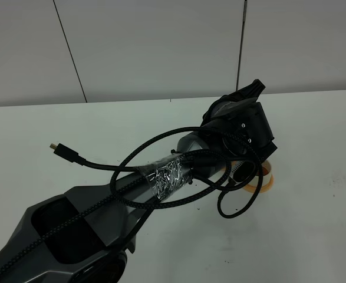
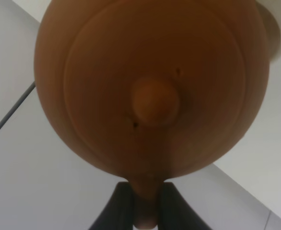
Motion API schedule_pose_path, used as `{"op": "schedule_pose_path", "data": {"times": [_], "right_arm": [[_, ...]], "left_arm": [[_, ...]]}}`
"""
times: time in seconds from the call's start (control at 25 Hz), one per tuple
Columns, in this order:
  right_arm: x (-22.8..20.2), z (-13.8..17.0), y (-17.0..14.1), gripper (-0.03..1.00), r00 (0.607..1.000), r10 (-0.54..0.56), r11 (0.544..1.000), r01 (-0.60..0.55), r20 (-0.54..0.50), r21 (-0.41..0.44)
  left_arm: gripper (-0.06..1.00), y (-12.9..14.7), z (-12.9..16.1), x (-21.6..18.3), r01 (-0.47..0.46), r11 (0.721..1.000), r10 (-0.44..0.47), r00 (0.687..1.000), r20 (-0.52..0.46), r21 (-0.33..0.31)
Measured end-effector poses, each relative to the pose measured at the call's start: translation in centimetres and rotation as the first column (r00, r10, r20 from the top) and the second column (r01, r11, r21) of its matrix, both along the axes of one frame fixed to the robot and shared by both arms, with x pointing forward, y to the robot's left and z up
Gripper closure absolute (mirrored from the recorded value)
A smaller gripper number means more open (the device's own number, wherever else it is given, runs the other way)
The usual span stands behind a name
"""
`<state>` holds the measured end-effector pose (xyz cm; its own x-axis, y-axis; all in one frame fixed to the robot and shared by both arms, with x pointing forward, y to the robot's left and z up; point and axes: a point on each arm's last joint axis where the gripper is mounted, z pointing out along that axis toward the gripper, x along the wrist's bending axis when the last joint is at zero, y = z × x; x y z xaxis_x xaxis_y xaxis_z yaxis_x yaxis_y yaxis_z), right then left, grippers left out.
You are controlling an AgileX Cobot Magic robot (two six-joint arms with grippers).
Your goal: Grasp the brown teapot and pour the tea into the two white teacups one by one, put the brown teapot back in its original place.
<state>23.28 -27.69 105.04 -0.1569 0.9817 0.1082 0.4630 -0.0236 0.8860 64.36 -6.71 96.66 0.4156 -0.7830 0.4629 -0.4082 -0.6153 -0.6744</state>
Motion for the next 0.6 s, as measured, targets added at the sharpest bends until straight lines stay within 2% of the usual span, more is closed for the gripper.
{"op": "schedule_pose_path", "data": {"times": [0.6], "right_arm": [[0.00, 0.00, 0.00, 0.73, 1.000, 0.000, 1.000, 0.000, 0.000, 0.000]], "left_arm": [[0.77, -0.04, 0.02, 0.02, 0.014, 1.000, -0.014, 1.000, 0.001, 0.011]]}}
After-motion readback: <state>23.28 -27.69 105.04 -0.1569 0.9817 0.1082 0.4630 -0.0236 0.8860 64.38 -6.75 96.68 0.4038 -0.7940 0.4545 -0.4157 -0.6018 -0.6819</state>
